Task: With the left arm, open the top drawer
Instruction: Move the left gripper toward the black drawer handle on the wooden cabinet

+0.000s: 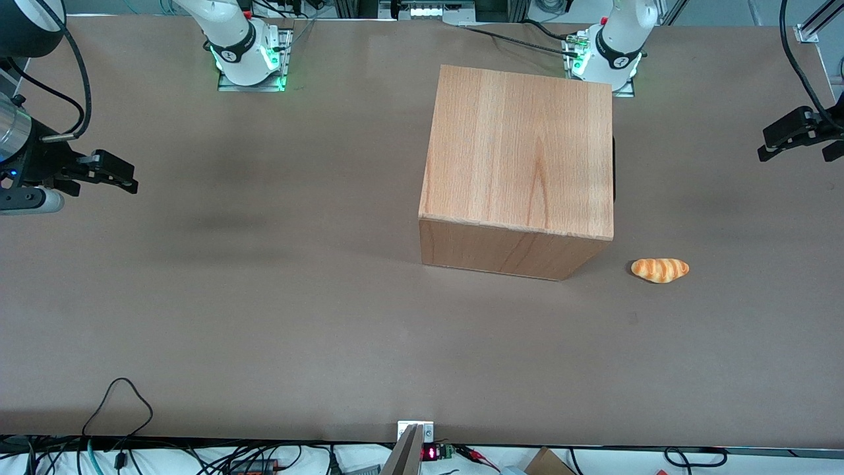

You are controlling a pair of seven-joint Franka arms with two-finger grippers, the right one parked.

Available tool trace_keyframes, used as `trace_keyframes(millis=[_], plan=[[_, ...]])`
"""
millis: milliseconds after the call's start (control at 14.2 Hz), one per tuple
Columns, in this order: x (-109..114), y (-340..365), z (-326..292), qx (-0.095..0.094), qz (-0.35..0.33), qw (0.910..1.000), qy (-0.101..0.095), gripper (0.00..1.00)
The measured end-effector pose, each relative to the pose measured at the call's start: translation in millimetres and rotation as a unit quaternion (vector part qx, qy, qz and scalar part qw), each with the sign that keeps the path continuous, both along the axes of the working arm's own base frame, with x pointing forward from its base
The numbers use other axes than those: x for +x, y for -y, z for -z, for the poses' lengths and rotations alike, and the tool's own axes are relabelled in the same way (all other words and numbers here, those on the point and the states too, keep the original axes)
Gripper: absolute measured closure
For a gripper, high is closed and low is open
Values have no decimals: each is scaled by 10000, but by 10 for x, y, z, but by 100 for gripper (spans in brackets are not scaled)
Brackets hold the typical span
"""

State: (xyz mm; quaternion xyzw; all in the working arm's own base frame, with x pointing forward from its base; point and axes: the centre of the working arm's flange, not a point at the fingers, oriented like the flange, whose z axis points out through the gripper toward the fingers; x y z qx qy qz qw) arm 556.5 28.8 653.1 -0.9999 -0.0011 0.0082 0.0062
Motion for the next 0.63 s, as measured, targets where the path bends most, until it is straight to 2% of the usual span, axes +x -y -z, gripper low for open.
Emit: trace_keyframes(millis=[423, 635], plan=[[-22, 11, -36, -16, 5, 10000, 20, 0], [-41, 39, -16, -81, 22, 9999, -71, 0]])
